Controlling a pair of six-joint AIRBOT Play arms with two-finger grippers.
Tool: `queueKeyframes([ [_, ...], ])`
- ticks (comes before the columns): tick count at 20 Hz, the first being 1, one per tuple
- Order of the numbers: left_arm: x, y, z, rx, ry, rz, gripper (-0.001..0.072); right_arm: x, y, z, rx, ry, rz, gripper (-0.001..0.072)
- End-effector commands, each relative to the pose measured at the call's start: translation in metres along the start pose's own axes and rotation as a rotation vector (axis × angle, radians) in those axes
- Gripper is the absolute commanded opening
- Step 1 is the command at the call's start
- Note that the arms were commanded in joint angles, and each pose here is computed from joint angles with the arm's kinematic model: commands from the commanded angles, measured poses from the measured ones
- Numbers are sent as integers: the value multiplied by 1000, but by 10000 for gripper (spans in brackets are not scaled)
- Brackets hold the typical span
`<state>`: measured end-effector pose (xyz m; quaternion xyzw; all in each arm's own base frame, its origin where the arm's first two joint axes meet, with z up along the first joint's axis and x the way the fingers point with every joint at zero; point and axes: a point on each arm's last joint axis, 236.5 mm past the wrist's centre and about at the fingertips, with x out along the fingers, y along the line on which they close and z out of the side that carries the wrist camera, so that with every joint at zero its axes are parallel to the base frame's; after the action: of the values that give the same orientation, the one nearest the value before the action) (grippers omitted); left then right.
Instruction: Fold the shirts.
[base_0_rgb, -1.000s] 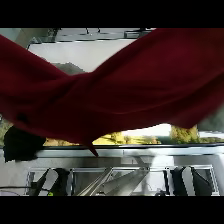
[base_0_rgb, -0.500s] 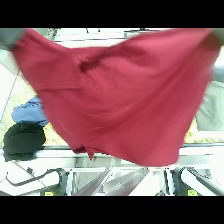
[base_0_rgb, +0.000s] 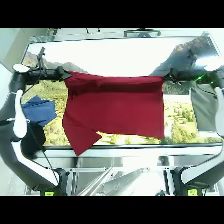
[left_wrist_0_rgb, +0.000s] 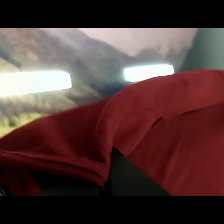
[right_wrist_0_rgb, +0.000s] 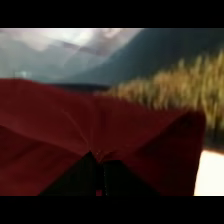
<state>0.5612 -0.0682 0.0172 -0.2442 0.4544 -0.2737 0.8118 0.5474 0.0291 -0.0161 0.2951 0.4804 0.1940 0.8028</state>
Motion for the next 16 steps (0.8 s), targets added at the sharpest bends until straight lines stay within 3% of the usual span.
queueKeyframes([
  [1,31,25,19,45,-26,29,8,31,-26,26,28,-29,-8,19],
  [4,20,24,41,109,-45,84,6,10,-27,50,-17,-48,-76,20],
  [10,24,41,3,95,91,149,6,11,-48,-2,-66,188,-221,20],
  [16,35,72,-24,204,225,358,6,30,-51,-20,-70,251,-312,19],
])
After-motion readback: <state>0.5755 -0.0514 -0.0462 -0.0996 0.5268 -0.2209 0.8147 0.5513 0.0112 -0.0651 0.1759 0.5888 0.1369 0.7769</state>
